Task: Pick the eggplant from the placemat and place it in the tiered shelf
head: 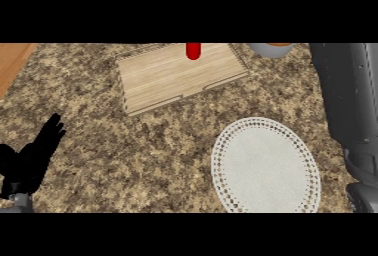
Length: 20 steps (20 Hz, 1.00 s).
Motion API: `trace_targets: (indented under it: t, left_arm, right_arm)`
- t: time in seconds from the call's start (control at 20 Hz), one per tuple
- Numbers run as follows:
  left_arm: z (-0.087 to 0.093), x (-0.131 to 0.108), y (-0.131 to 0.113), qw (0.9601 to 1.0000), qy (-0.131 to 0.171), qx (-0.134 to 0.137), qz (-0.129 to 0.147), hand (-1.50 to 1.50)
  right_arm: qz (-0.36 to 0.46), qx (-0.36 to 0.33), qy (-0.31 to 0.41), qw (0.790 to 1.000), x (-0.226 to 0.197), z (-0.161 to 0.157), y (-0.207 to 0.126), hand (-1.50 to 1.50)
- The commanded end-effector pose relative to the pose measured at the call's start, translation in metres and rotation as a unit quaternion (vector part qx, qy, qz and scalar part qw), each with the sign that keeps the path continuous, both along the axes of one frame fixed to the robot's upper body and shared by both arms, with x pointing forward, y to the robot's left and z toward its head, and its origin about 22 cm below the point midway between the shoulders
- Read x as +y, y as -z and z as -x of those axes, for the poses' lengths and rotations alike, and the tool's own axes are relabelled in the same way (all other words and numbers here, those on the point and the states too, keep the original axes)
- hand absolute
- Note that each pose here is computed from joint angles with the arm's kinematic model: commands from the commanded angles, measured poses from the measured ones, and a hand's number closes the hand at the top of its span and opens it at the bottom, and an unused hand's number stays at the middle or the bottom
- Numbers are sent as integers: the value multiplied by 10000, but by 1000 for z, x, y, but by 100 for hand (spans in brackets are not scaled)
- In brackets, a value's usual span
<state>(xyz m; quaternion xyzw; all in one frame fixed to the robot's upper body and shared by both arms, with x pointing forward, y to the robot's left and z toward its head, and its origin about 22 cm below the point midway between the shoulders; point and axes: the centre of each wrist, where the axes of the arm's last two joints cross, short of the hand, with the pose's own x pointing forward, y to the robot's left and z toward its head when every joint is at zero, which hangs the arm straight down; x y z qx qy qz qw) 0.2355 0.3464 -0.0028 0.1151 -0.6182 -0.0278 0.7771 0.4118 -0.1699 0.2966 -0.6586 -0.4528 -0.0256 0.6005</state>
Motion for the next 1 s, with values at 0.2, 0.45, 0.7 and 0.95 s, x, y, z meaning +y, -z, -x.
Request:
trace_targets:
  t: [0.2, 0.45, 0.7, 0.95]
  left_arm:
    - [-1, 0, 0, 10000, -55, 28, 45, 0]
    - [0, -16, 2, 10000, -45, 18, -77, 0]
    - [7, -2, 6, 10000, -44, 19, 16, 0]
    - [14, 11, 2, 10000, 36, -3, 10, 0]
  right_arm:
    - [-111, -268, 1309, 9910, 0, -3, -39, 150]
    - [264, 272, 1754, 9838, -17, -4, -72, 150]
    - [347, 566, 1790, 9816, -36, -14, -80, 150]
    - [347, 664, 2086, 9751, -80, -18, -79, 150]
